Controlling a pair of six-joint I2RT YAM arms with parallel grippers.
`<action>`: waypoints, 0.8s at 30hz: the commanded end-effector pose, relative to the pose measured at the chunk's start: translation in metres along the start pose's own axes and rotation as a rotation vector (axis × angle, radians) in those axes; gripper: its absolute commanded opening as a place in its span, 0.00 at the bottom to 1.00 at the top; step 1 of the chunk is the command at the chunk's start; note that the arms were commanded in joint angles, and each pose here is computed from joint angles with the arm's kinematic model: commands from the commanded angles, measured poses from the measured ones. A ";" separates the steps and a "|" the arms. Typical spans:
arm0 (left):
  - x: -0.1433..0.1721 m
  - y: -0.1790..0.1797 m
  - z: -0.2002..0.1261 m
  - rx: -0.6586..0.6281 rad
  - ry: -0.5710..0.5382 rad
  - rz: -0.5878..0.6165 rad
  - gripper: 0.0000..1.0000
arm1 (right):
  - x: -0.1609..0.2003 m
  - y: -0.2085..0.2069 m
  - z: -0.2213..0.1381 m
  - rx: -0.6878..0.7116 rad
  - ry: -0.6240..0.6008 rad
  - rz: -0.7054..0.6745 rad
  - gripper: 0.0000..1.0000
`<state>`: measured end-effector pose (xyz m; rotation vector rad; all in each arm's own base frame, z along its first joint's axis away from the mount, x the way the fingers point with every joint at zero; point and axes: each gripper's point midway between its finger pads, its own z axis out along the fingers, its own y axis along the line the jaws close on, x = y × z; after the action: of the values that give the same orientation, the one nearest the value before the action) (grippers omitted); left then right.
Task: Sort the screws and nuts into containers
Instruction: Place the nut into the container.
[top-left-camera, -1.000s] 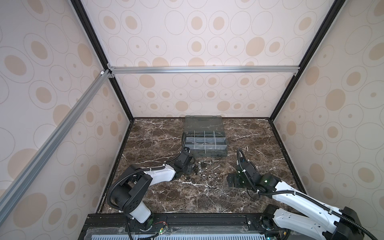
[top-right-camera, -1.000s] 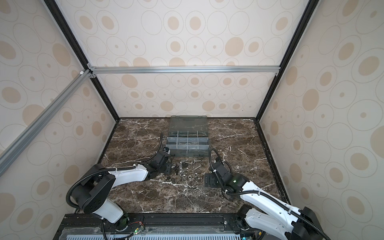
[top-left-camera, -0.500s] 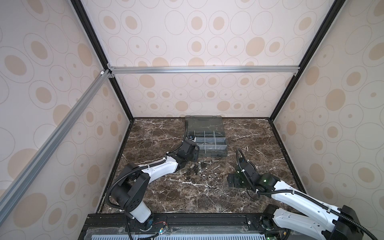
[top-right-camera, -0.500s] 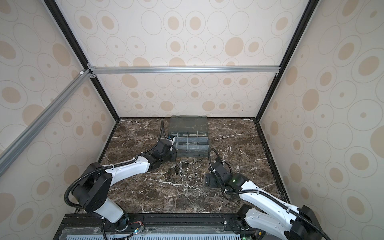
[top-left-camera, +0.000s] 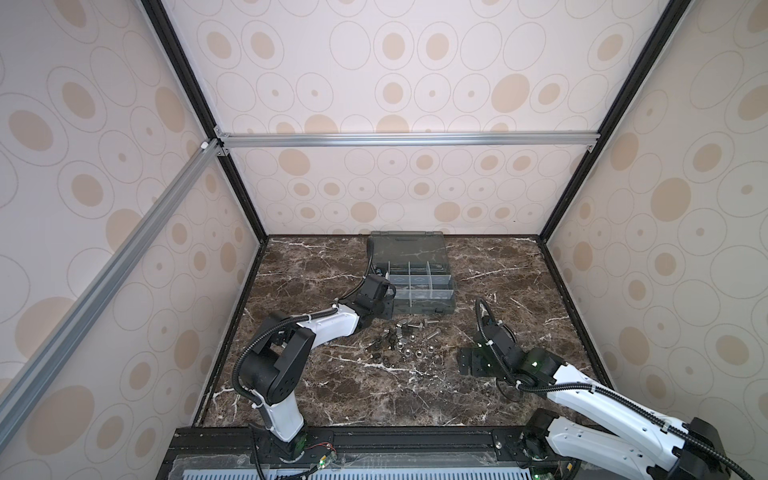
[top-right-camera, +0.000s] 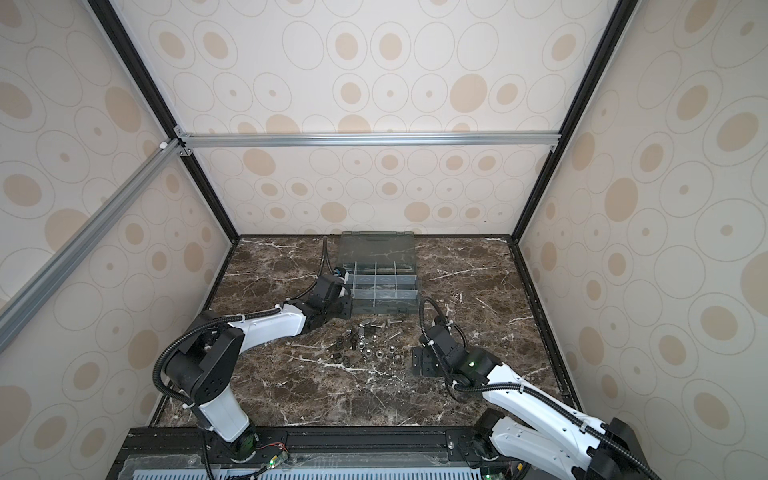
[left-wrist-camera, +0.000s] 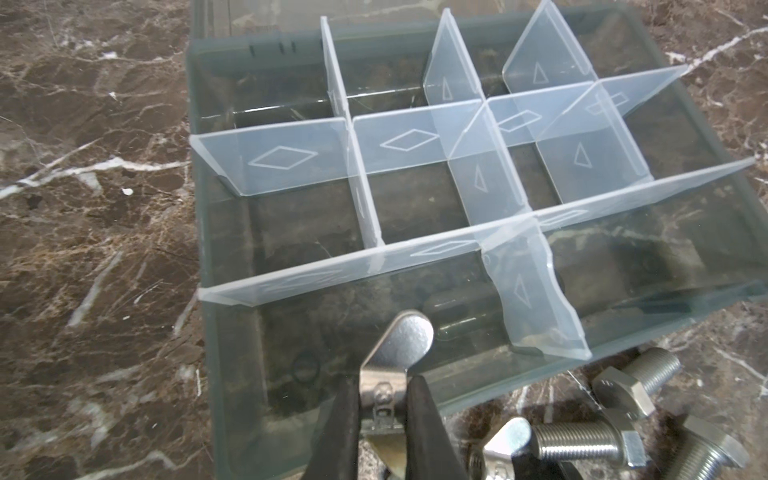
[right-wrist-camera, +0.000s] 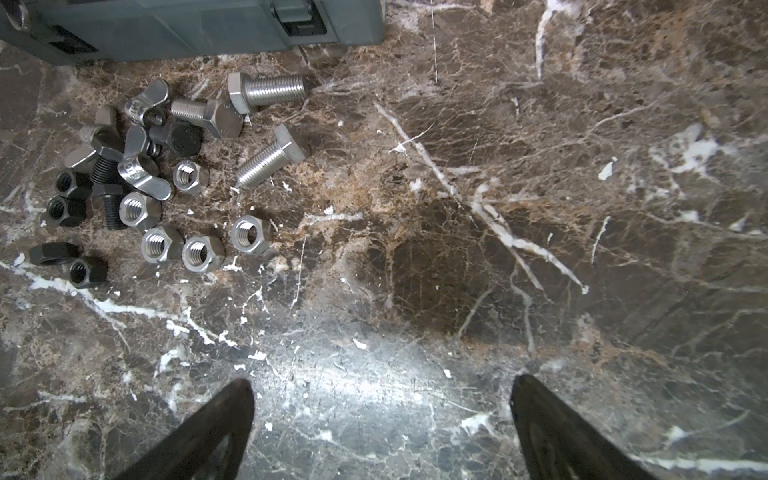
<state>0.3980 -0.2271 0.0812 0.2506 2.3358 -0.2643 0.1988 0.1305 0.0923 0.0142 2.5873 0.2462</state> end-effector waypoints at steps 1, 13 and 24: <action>-0.017 -0.004 0.002 0.021 -0.039 -0.026 0.17 | 0.003 -0.003 -0.001 0.023 0.013 -0.003 1.00; -0.023 0.006 -0.006 0.013 -0.057 -0.065 0.47 | 0.003 -0.002 -0.002 0.018 0.015 0.003 1.00; -0.016 0.011 -0.039 0.048 -0.108 -0.117 0.50 | 0.004 -0.001 -0.002 0.013 0.016 0.003 1.00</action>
<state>0.3867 -0.2144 0.1064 0.1663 2.2734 -0.3607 0.1972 0.1300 0.0893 0.0124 2.6028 0.2373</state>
